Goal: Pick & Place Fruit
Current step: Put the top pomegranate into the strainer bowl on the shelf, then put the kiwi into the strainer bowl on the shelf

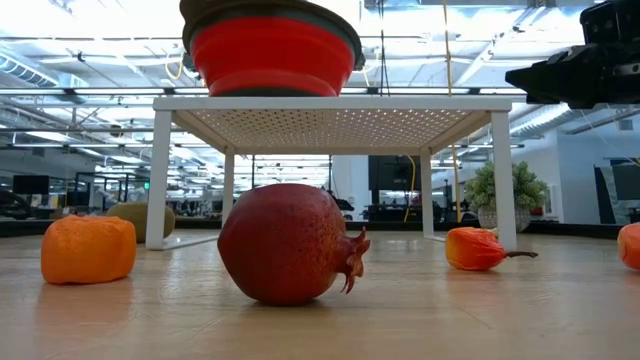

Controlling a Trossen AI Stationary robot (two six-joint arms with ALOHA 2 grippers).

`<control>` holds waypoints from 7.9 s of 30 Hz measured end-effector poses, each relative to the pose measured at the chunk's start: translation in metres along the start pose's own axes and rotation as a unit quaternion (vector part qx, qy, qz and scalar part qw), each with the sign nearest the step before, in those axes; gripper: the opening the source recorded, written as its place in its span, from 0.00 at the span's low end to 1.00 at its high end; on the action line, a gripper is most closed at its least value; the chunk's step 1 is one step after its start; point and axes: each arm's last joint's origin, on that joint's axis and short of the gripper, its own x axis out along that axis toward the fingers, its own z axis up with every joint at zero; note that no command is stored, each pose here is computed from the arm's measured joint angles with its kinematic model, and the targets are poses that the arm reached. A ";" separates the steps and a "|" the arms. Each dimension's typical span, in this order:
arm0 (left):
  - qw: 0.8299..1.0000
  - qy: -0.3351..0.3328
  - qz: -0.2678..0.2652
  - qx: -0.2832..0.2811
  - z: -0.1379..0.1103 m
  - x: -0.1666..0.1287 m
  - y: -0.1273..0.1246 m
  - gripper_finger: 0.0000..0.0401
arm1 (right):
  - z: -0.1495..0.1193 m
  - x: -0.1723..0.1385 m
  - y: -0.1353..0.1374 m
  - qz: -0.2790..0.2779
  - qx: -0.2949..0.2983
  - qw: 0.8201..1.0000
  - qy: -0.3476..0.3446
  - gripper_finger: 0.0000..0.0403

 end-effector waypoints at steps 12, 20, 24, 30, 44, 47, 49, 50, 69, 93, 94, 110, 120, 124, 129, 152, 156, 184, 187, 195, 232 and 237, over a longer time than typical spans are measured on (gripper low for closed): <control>0.995 0.062 0.073 -0.040 -0.002 0.009 0.029 0.41 | 0.000 0.000 0.000 0.000 0.000 1.000 0.000 0.00; 0.994 0.079 0.060 -0.047 0.006 0.016 0.040 0.41 | 0.000 0.000 0.000 0.000 0.000 1.000 0.000 0.00; 0.994 0.080 0.059 -0.047 0.006 0.016 0.041 0.41 | 0.000 0.000 0.000 0.000 0.000 1.000 0.000 0.00; 0.994 0.078 0.058 -0.048 0.006 0.020 0.039 0.41 | 0.000 0.000 0.000 0.000 0.000 1.000 0.000 0.00; 0.994 0.087 0.050 -0.049 -0.004 0.062 0.036 0.41 | -0.001 0.000 0.000 0.001 -0.001 1.000 0.004 0.00; 0.994 0.088 0.049 -0.044 -0.004 0.063 0.036 0.41 | -0.001 0.000 0.000 0.001 -0.001 1.000 0.004 0.00; 0.994 0.091 0.048 -0.041 -0.004 0.063 0.036 0.41 | -0.001 0.000 0.000 0.001 -0.001 1.000 0.003 0.00; 0.994 0.092 0.048 -0.037 -0.005 0.063 0.036 0.41 | -0.001 0.000 0.000 0.001 -0.001 1.000 0.003 0.00; 0.994 0.102 0.037 -0.018 -0.006 0.065 0.035 0.62 | -0.001 0.000 0.000 0.001 0.000 1.000 0.003 0.00; 0.969 0.077 -0.230 -0.042 0.054 -0.034 -0.003 0.70 | -0.001 0.000 0.000 0.001 0.016 1.000 0.003 0.00; 0.968 0.080 -0.235 -0.041 0.052 -0.037 -0.006 0.70 | -0.001 0.000 0.000 0.001 0.019 1.000 0.003 0.00; 0.954 0.122 -0.273 0.015 0.012 -0.071 -0.048 0.70 | -0.001 0.000 0.000 0.001 0.035 0.999 0.003 0.00; 0.980 0.174 -0.096 -0.006 -0.010 -0.071 -0.028 0.70 | -0.001 0.000 0.000 0.001 0.035 0.999 0.003 0.00; 0.983 0.179 -0.033 -0.019 -0.014 -0.077 -0.018 0.70 | -0.001 0.000 0.000 0.001 0.035 0.999 0.003 0.00; 0.985 0.165 0.011 -0.043 -0.013 -0.093 -0.005 0.70 | -0.001 0.000 0.000 0.001 0.036 0.999 0.003 0.00; 0.921 0.195 0.298 -0.158 -0.053 -0.099 0.055 0.70 | -0.001 0.000 0.000 0.001 0.039 0.999 0.003 0.00; 0.904 0.223 0.324 -0.167 -0.068 -0.092 0.061 0.70 | -0.001 0.000 0.000 0.001 0.039 0.999 0.003 0.00; 0.911 0.306 0.270 0.054 -0.144 -0.062 0.078 0.70 | -0.001 0.000 0.000 0.001 0.052 0.999 0.003 0.00; 0.918 0.294 0.256 0.066 -0.155 -0.062 0.076 0.70 | -0.001 0.000 0.000 0.001 0.051 0.999 0.003 0.00; 0.936 0.255 0.231 0.076 -0.178 -0.057 0.078 0.70 | -0.001 0.000 0.000 0.001 0.051 0.999 0.003 0.00; 0.978 0.060 0.171 0.106 -0.238 -0.035 0.108 0.70 | -0.001 0.000 0.000 0.001 0.052 0.999 0.003 0.00; 0.976 0.037 0.181 0.116 -0.242 -0.035 0.114 0.70 | -0.001 0.000 0.000 0.001 0.052 0.999 0.003 0.00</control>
